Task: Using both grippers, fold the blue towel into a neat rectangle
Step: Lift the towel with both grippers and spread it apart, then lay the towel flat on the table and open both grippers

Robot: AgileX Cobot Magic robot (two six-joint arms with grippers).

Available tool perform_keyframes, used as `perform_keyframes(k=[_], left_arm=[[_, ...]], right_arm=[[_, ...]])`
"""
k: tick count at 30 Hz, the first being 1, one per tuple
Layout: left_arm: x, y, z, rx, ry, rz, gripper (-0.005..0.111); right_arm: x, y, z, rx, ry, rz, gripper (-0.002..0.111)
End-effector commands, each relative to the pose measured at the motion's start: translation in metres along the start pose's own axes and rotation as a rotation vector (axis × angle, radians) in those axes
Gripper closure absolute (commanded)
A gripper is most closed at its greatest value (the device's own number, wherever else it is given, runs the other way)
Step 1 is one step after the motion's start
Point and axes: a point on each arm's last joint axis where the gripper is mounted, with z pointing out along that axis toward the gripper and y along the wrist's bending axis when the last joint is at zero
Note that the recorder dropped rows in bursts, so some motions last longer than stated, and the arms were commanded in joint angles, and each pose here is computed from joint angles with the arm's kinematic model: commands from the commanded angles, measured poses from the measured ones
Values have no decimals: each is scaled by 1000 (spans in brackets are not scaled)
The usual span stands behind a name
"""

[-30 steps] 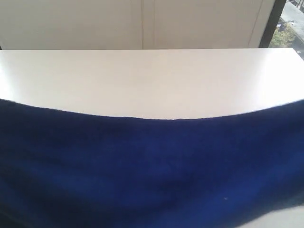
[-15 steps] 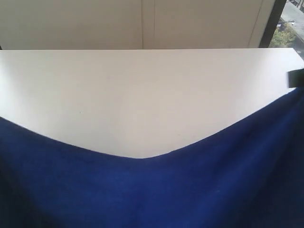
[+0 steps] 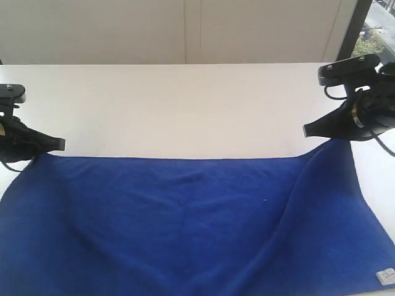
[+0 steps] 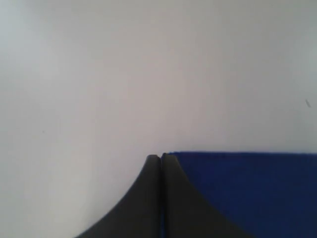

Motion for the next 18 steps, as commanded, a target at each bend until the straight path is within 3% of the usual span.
perform_keyframes(k=[1, 10, 18], left_arm=[[-14, 0, 22, 19, -57, -3, 107], [-39, 26, 44, -38, -73, -61, 107], [-34, 46, 51, -74, -54, -100, 107]], right_arm=[[-10, -9, 33, 17, 16, 26, 108], [-24, -25, 66, 27, 5, 82, 108], [-22, -30, 85, -9, -2, 104, 108]])
